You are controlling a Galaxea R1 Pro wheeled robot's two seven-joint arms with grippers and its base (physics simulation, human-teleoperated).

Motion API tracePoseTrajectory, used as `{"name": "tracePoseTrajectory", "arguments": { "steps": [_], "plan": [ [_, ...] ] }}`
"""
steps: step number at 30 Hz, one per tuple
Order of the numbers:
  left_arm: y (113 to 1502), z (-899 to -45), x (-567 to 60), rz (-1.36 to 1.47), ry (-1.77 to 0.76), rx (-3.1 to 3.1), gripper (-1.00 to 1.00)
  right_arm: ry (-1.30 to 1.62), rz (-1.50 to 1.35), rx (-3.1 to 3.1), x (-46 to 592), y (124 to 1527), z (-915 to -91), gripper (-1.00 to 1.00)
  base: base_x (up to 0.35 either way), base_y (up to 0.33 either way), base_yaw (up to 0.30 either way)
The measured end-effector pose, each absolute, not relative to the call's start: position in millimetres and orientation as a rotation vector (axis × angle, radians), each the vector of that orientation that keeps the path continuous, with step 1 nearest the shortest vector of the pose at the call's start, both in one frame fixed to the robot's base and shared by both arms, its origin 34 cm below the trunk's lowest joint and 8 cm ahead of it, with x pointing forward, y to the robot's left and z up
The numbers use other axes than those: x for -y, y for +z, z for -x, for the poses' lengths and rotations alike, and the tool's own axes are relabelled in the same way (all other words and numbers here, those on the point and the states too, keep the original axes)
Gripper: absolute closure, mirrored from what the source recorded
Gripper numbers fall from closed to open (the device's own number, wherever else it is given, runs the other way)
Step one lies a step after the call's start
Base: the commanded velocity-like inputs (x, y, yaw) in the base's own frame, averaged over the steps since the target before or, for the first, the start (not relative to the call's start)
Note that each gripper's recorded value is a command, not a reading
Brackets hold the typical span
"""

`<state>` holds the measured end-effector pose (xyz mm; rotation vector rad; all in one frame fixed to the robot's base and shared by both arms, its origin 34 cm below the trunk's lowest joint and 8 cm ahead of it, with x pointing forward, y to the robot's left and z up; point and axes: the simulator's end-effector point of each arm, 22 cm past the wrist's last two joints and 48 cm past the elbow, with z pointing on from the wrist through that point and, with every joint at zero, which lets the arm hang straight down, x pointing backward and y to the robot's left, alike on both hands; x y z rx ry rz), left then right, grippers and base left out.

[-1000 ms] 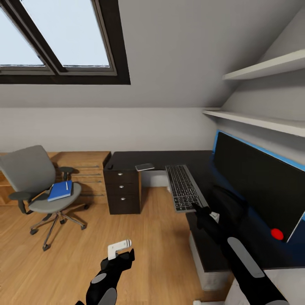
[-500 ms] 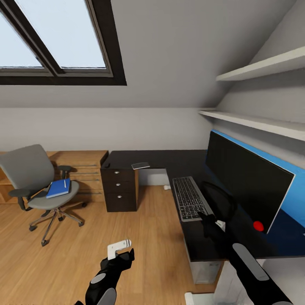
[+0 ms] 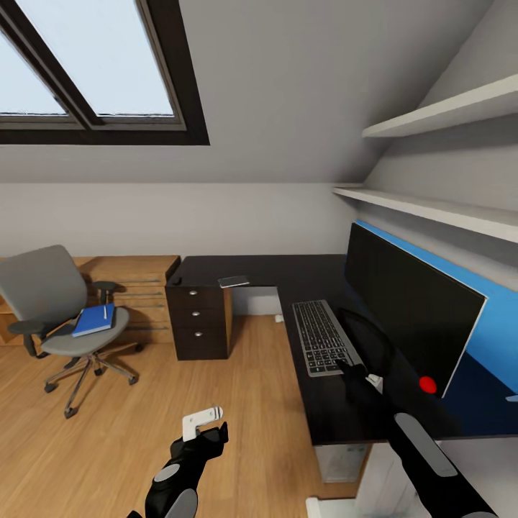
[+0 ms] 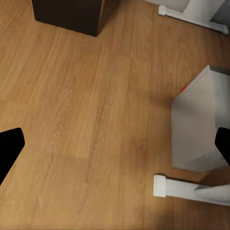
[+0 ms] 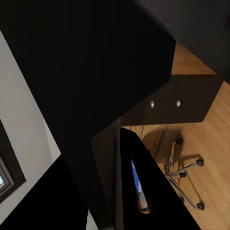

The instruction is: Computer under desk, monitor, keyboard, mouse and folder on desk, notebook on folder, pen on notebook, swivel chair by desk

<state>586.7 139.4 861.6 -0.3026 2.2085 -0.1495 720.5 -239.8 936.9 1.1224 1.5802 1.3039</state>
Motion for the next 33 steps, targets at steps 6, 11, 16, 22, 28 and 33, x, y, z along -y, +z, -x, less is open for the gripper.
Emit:
{"name": "tracePoseTrajectory", "arguments": {
  "steps": [6, 11, 16, 22, 28, 33],
  "plan": [
    [861, -587, -139, 0.303, -0.152, -2.209, -1.0, 1.306, -1.124, -1.58, 239, 937, -721, 1.0, 0.091, -0.001, 0.0],
    [861, -587, -139, 0.302, -0.152, -2.209, -1.0, 1.339, -1.103, -1.552, 233, 946, -722, 1.0, 0.008, 0.0, 0.0],
    [861, -587, -139, 0.302, -0.153, -2.209, -1.0, 1.357, -1.088, -1.534, 230, 952, -722, 1.0, 0.001, 0.0, 0.0],
    [861, -587, -139, 0.302, -0.153, -2.21, -1.0, 1.36, -1.086, -1.531, 230, 953, -722, 1.0, 0.0, 0.0, 0.0],
    [861, -586, -138, 0.302, -0.154, -2.21, -1.0, 1.363, -1.089, -1.528, 230, 953, -722, 1.0, 0.0, 0.0, 0.0],
    [861, -586, -138, 0.301, -0.155, -2.211, -1.0, 1.367, -1.093, -1.524, 230, 953, -722, 1.0, 0.0, 0.0, 0.0]
  ]
}}
